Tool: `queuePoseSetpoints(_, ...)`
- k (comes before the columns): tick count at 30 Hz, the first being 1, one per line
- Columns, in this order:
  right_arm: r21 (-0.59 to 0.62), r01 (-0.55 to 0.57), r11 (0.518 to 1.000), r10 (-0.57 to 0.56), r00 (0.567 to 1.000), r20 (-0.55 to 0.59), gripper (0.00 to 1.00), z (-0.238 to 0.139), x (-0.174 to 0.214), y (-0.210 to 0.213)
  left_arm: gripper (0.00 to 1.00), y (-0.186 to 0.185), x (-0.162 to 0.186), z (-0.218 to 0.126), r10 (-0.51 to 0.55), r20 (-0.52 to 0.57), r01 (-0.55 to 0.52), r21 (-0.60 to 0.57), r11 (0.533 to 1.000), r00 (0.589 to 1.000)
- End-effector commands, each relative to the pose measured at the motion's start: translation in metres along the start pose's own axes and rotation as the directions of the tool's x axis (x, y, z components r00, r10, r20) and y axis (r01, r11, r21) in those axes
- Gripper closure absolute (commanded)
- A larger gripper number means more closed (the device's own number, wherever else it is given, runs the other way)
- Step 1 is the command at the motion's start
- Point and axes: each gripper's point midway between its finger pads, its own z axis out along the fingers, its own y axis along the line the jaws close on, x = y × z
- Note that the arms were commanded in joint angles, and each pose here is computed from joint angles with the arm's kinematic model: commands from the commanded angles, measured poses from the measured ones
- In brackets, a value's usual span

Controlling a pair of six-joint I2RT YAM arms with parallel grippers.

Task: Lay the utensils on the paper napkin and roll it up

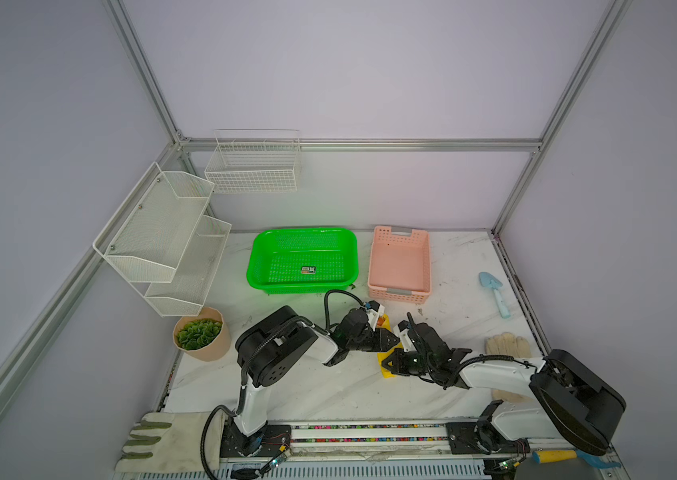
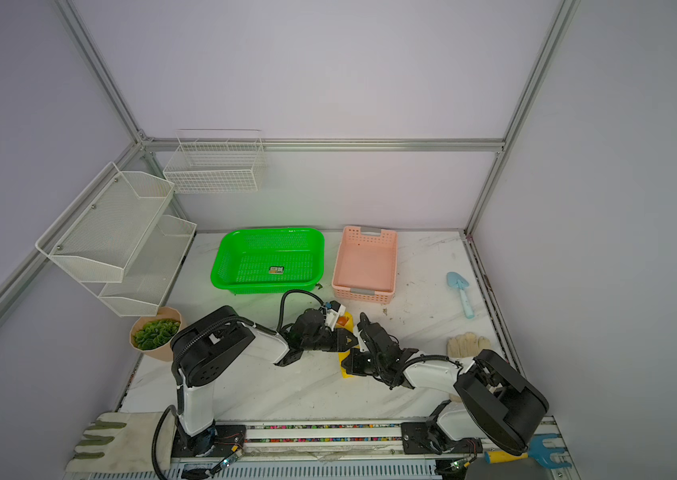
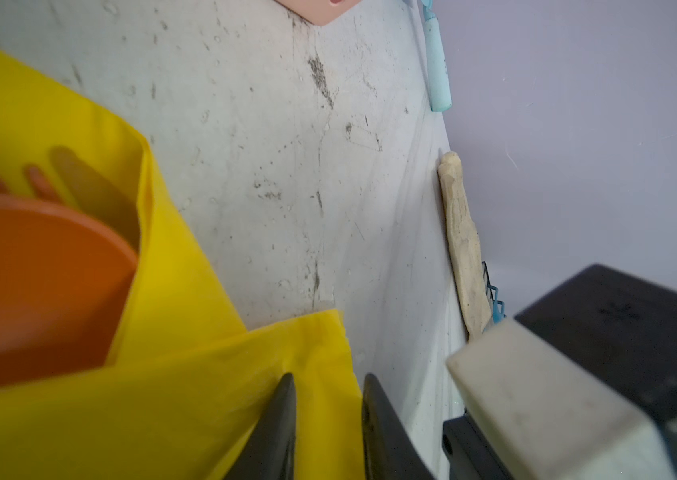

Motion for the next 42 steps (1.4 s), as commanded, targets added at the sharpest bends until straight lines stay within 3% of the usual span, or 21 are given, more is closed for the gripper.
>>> queuePoseSetpoints(1, 0.052, -0.050, 0.997, 0.051, 0.999, -0.015, 1.00, -0.003, 0.016, -0.021, 0.71, 0.068, 0.029, -0.003, -0.073, -0.080, 0.053, -0.225, 0.973, 0.994)
queuePoseSetpoints(11, 0.078, -0.073, 0.994, 0.074, 0.997, -0.012, 1.00, -0.009, 0.023, -0.031, 0.72, 0.071, 0.026, -0.002, -0.070, -0.082, 0.050, -0.228, 0.972, 0.994)
queuePoseSetpoints(20, -0.021, 0.019, 1.000, -0.018, 0.999, 0.038, 1.00, -0.022, -0.007, 0.018, 0.72, 0.072, 0.026, -0.003, -0.068, -0.083, 0.047, -0.230, 0.972, 0.994)
queuePoseSetpoints(42, 0.098, -0.096, 0.991, 0.099, 0.995, -0.030, 1.00, -0.001, 0.035, -0.045, 0.72, 0.071, 0.022, -0.001, -0.059, -0.083, 0.039, -0.223, 0.974, 0.995)
